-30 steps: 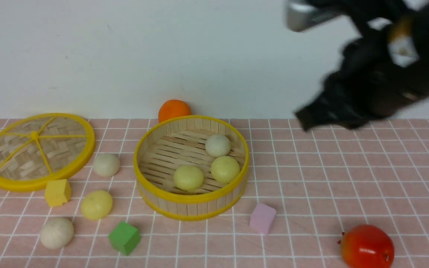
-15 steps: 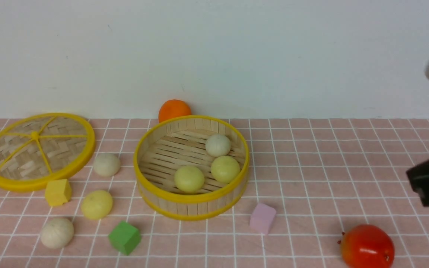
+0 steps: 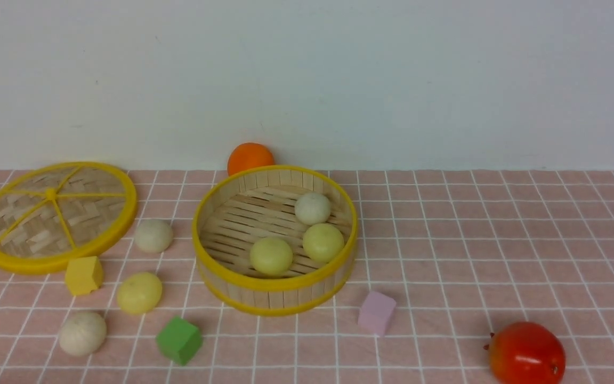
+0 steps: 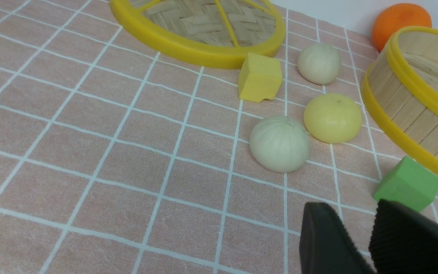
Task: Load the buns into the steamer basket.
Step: Use the left arm to grab a steamed stuffed bun
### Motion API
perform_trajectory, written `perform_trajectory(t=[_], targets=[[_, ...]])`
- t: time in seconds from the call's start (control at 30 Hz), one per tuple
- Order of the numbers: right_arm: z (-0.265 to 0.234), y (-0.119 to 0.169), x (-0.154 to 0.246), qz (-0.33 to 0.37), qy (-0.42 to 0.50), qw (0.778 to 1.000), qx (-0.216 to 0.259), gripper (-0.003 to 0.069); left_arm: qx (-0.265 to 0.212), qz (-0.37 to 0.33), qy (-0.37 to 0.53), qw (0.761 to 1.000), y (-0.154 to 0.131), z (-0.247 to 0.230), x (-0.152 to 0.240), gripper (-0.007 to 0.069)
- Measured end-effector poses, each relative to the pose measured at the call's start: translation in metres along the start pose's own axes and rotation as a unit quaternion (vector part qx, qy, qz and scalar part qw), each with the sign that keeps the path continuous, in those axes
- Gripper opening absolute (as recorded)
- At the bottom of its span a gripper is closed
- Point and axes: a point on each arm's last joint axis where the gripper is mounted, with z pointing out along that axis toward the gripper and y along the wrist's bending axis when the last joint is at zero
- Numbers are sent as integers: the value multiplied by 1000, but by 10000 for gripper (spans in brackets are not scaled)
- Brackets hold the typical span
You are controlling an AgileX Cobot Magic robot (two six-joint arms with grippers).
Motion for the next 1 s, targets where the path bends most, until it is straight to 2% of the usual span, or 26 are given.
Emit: perform_trajectory(t=[0.1,0.17,0.23,0.27,0.3,0.37,0.4,0.43,0.53,0.73,1.0], targets=[[2,-20,30,56,-32,997,44,4,0,0,0,1000,0,0,0,241],[5,-30,66,90,-80,989,88,4,0,0,0,1000,0,0,0,241],[9,-32,82,98,-103,984,104,4,0,0,0,1000,0,0,0,241],[16,-33,111,105,-139,976,130,4,0,0,0,1000,0,0,0,241],[17,-32,115,106,-143,975,132,4,0,0,0,1000,0,0,0,241],[32,-28,158,102,-179,965,160,6,0,0,0,1000,0,0,0,241],[34,-28,161,102,-181,965,162,6,0,0,0,1000,0,0,0,241],[45,-24,185,100,-194,960,174,8,0,0,0,1000,0,0,0,241],[66,-19,224,103,-191,957,191,10,0,0,0,1000,0,0,0,241],[68,-21,237,115,-159,955,221,11,0,0,0,1000,0,0,0,241],[68,-21,237,114,-159,955,222,16,0,0,0,1000,0,0,0,241]])
